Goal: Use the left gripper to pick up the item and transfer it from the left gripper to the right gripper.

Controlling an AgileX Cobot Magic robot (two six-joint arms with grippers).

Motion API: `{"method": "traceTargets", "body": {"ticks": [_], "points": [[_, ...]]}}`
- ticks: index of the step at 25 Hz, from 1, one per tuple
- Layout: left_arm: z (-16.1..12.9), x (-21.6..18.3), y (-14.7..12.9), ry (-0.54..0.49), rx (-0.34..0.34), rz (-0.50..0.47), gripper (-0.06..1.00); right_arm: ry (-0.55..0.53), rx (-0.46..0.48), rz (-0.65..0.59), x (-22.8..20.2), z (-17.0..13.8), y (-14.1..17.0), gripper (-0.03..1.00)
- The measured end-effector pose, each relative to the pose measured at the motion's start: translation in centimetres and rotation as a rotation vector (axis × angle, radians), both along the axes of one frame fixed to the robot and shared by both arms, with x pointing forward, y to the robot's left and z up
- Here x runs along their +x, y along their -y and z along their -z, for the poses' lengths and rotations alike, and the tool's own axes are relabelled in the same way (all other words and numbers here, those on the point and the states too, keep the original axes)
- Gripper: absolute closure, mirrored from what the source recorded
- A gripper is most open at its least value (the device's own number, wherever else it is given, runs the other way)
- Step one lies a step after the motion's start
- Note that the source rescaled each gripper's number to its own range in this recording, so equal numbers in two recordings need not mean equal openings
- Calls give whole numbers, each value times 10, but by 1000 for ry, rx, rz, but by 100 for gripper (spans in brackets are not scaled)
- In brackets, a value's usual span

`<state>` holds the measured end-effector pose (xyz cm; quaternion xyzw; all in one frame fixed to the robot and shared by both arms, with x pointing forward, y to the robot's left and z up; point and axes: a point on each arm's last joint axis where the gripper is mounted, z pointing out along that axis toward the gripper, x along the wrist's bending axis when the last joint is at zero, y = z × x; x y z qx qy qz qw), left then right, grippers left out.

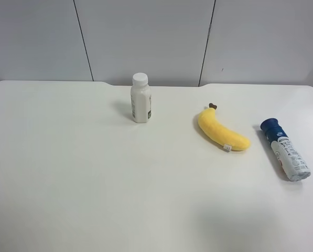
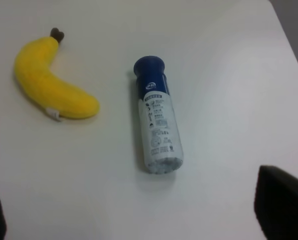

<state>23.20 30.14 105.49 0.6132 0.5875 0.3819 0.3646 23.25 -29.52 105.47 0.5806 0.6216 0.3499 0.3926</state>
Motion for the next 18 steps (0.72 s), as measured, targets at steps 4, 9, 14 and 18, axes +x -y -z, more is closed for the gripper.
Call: {"method": "traceTargets", "body": {"ticks": [4,9,14,18], "points": [[0,0,0,0,0,0,-5,0,0,0,0,0,0,-3],[0,0,0,0,0,0,-5,0,0,0,0,0,0,-3],[0,0,0,0,0,0,-5,0,0,0,0,0,0,-3],[0,0,0,0,0,0,-5,0,0,0,0,0,0,-3]]}}
